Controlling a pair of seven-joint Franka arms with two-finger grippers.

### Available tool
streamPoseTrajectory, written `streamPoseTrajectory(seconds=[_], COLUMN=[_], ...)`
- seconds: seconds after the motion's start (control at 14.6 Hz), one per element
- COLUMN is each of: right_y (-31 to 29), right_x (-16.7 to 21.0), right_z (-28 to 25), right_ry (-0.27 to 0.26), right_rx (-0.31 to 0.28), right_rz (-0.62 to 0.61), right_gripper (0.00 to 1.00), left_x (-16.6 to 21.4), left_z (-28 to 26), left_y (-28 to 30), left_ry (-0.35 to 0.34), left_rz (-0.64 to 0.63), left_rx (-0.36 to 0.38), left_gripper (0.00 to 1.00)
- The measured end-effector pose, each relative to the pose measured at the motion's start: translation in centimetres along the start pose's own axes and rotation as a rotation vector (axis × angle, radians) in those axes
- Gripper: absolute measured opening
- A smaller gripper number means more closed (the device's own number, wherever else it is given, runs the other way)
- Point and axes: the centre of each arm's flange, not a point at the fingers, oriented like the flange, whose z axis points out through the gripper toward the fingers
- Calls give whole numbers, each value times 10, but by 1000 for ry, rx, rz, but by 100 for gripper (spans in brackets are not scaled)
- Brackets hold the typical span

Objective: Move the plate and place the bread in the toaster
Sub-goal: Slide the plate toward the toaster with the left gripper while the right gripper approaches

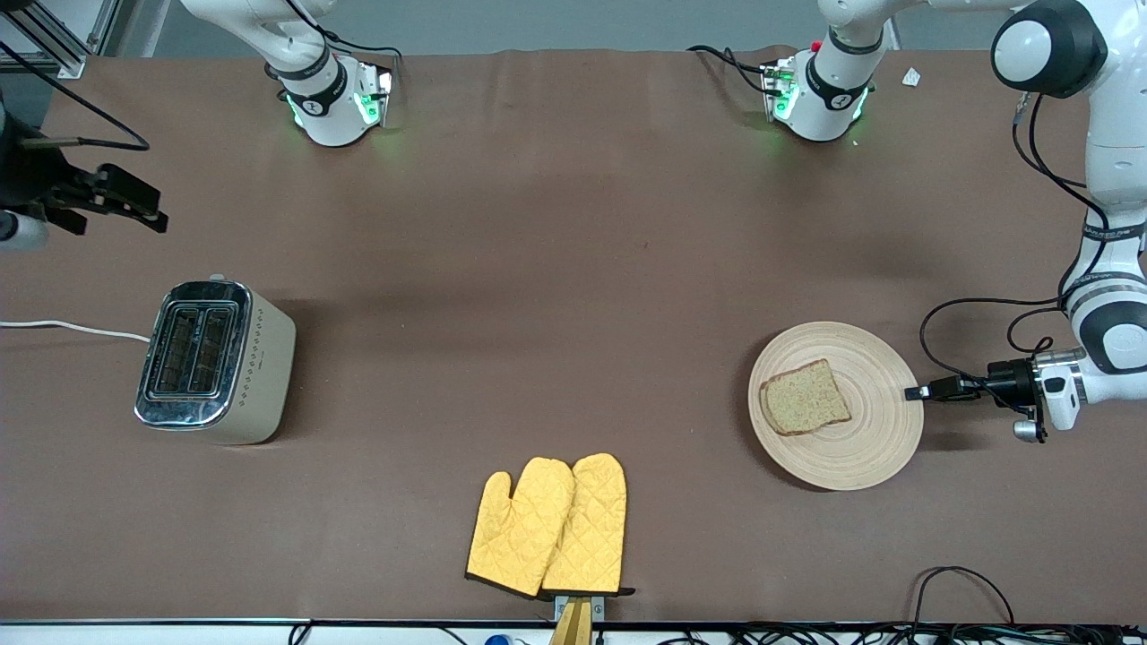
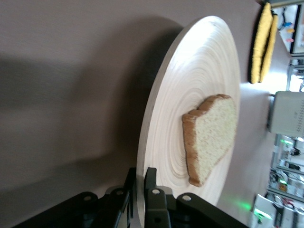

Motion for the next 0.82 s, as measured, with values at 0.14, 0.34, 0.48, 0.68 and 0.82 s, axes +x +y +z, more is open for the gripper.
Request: streamPoseTrajectory(seconds=[0.14,0.34,0.48,0.68,0.82], right_y=[-8,-19,-23,-28,-33], right_x=[9,18,25,38,50], right_z=[27,64,79,102,123], right_ry=[-14,-53,-63,-77,-86], right_rx=[27,49,64,65,64], right_rz=[22,25,25,22,20], right_gripper=[100,100,100,100,100], left_x=[5,17,25,30,28], left_z=[9,41,77,142,186], left_y=[19,62,99,156,193], left_ry=[-40,-114,-164,-260,-314], left_rz=[12,46,87,155,195], left_rx=[-44,-107,-140,-165,-180], left_gripper=[9,9,9,9,9])
